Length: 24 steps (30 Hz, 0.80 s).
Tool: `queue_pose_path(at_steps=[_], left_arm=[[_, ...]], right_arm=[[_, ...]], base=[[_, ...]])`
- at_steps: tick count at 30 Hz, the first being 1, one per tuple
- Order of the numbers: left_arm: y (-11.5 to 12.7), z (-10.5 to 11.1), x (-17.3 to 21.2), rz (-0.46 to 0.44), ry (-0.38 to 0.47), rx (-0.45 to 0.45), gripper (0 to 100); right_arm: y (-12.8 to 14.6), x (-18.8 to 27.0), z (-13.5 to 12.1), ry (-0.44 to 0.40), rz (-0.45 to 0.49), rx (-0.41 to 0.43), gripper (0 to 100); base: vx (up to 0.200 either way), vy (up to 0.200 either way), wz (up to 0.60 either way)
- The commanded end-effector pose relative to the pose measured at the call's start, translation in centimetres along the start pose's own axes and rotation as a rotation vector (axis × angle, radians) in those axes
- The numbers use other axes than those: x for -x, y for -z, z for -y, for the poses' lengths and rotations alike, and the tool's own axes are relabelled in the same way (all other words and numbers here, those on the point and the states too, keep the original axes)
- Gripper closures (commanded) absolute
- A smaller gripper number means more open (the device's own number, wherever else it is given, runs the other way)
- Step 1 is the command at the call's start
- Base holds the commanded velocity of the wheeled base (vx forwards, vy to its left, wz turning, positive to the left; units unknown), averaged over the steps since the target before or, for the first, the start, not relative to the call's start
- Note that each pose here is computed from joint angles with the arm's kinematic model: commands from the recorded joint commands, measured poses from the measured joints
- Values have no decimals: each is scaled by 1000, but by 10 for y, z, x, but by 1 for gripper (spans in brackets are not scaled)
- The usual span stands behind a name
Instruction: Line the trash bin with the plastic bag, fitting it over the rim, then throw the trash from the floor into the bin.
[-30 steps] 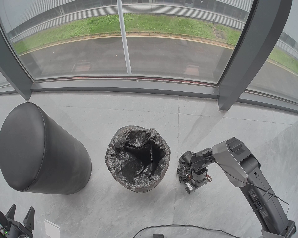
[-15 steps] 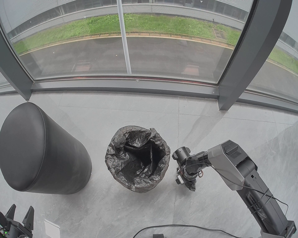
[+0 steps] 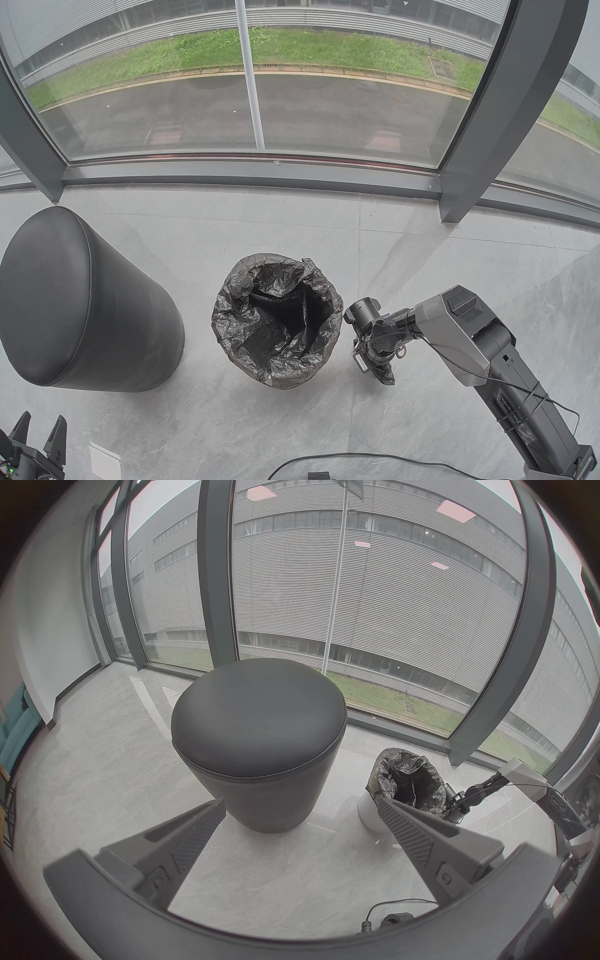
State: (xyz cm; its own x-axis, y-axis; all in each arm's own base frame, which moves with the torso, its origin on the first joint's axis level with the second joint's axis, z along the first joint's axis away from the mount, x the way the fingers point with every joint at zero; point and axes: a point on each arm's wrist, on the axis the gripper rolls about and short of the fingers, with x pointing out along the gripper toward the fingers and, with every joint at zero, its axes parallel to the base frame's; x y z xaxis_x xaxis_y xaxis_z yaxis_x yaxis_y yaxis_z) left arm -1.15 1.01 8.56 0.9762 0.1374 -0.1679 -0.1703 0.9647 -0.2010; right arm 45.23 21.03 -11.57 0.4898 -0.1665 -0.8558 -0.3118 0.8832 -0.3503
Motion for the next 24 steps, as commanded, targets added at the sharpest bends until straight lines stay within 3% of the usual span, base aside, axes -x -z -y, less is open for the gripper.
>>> queue_pose_path(at_steps=[1,13,17,24], left_arm=[[1,-2,5,65,14,14,0],[1,-2,5,69,16,-29,0],[2,-1,4,75,28,-100,0],[4,1,5,117,-116,-187,0]], right_arm=[[-3,4,1,1,9,8,100],[-18,27,1,14,63,2,100],[-26,42,0,9,95,1,100],[-31,54,-7,2,125,8,100]], base=[[0,0,0],[0,0,0],[0,0,0],[0,0,0]])
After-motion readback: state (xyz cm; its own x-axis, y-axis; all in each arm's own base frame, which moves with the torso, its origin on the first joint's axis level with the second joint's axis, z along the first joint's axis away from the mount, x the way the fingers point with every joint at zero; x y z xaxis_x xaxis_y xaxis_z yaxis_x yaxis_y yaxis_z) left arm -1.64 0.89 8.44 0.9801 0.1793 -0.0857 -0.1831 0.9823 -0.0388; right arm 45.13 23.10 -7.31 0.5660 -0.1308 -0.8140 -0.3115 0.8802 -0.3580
